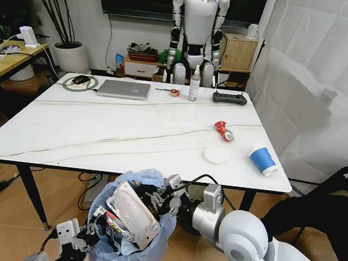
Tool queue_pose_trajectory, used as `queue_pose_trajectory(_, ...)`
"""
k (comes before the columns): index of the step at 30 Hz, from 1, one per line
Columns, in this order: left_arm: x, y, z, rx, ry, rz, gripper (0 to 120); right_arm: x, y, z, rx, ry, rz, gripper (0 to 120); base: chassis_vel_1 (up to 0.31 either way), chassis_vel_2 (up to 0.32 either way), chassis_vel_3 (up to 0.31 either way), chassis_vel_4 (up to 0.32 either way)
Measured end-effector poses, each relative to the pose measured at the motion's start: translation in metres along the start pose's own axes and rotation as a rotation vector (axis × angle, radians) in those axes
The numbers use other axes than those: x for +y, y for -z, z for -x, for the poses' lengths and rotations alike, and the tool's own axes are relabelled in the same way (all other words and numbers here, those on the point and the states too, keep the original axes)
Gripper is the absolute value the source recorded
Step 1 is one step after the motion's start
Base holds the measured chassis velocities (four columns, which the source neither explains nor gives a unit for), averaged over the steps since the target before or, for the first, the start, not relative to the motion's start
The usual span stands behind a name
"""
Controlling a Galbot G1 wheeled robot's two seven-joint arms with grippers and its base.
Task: Pick up the trash bin and place the trash from the table into it.
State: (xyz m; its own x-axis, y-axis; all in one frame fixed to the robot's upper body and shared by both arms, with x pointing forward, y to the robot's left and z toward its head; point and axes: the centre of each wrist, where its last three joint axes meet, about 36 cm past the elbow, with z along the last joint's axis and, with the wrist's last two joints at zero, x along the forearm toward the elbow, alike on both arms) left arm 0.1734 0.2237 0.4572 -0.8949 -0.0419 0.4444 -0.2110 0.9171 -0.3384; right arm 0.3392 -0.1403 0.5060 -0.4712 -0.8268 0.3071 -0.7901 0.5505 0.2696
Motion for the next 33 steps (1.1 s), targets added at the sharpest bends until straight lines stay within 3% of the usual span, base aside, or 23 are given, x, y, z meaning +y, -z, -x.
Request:
queue_pose_trajectory(6, -0.001, 0.0, 0.0, 0.0, 0.001, 0.0, 0, 0.001, 0.002, -0.005, -0.014, -0.013, -0.008, 40, 0.0, 0.0, 0.0, 0.0)
queue_pose_trajectory(9, -0.001, -0.001, -0.001, 0.0, 0.002, 0.001, 0, -0.006, 0.019, -0.009, -0.08, -0.044, -0.021, 55, 0.0, 0.0, 0.0, 0.0)
queue_pose_trajectory(12, -0.001, -0.001, -0.001, 0.001, 0.002, 0.001, 0, -0.015, 0.033, -0.01, -0.128, -0.082, -0.037, 62, 0.0, 0.0, 0.0, 0.0)
queue_pose_trajectory(16, -0.002, -0.001, -0.001, 0.0, 0.0, 0.001, 0, -0.043, 0.054, -0.008, -0.2, -0.224, -0.103, 80, 0.0, 0.0, 0.0, 0.0)
queue_pose_trajectory(19, -0.002, -0.001, -0.001, -0.002, -0.001, 0.002, 0, -0.071, 0.053, -0.005, -0.185, -0.321, -0.107, 93, 0.0, 0.0, 0.0, 0.0)
queue_pose_trajectory(27, -0.001, 0.001, -0.001, -0.007, -0.005, 0.002, 0, -0.126, 0.032, 0.005, -0.045, -0.501, -0.154, 100, 0.0, 0.0, 0.0, 0.0)
queue_pose_trajectory(33, 0.0, 0.002, 0.0, -0.007, -0.009, 0.0, 0, -0.145, 0.022, 0.011, 0.013, -0.543, -0.152, 100, 0.0, 0.0, 0.0, 0.0)
